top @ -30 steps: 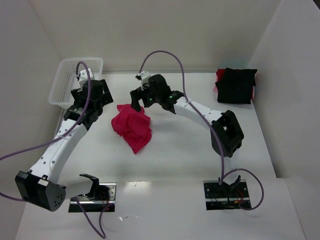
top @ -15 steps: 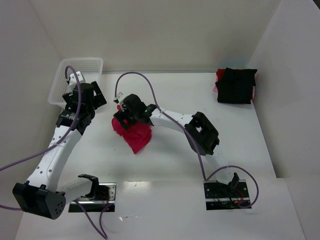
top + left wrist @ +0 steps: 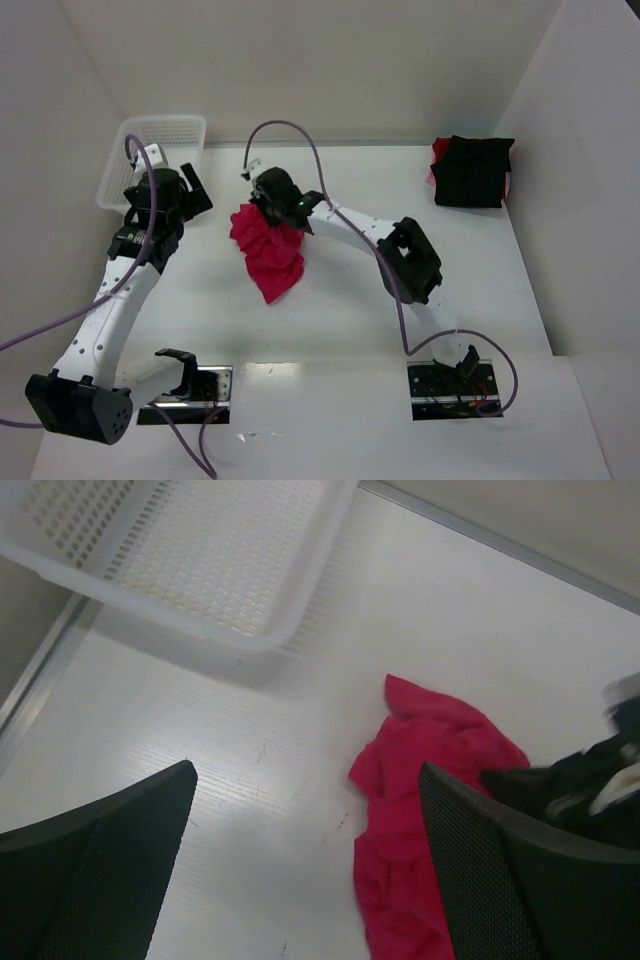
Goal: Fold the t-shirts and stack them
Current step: Flatten out the tshirt
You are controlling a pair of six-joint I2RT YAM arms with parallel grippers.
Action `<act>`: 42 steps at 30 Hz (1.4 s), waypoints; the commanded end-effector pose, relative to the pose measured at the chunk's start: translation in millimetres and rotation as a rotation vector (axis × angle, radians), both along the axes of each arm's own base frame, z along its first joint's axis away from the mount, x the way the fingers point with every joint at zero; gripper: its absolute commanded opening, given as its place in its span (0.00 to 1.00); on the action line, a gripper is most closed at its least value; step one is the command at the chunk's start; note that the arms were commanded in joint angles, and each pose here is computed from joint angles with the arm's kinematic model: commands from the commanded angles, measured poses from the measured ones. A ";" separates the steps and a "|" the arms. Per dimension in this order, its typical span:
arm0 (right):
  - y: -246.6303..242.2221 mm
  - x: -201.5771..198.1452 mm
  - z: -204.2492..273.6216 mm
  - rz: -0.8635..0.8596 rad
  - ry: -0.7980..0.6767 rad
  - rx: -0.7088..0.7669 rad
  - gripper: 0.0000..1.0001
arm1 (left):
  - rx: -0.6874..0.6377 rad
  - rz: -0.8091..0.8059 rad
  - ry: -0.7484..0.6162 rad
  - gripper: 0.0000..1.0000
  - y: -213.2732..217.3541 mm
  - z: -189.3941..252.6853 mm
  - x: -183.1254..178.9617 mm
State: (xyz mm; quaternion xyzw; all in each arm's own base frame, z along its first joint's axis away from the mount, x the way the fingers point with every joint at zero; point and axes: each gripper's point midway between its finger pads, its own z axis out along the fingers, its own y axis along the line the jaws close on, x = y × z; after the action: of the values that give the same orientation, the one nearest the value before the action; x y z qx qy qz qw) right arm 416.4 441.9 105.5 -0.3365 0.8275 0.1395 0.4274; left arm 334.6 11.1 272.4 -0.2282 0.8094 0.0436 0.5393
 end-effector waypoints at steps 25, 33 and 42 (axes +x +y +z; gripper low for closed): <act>-166.4 -47.8 416.2 -0.192 -0.571 0.504 0.00 | -0.185 -1.754 -0.217 0.99 -328.7 -10.3 38.1; -186.6 -39.9 445.1 -0.312 -0.635 0.528 0.00 | -0.158 -1.908 -0.259 0.99 -399.0 -24.3 2.9; -215.8 -28.3 433.3 -0.463 -0.666 0.459 0.00 | -0.163 -1.831 -0.146 0.99 -390.0 -37.0 -21.5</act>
State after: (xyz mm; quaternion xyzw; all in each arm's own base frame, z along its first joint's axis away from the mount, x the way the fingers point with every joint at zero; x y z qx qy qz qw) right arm 391.7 244.0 506.4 -0.1132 0.6810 0.1031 0.7161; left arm 325.4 -388.1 224.7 0.4543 0.6467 -0.4839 0.3758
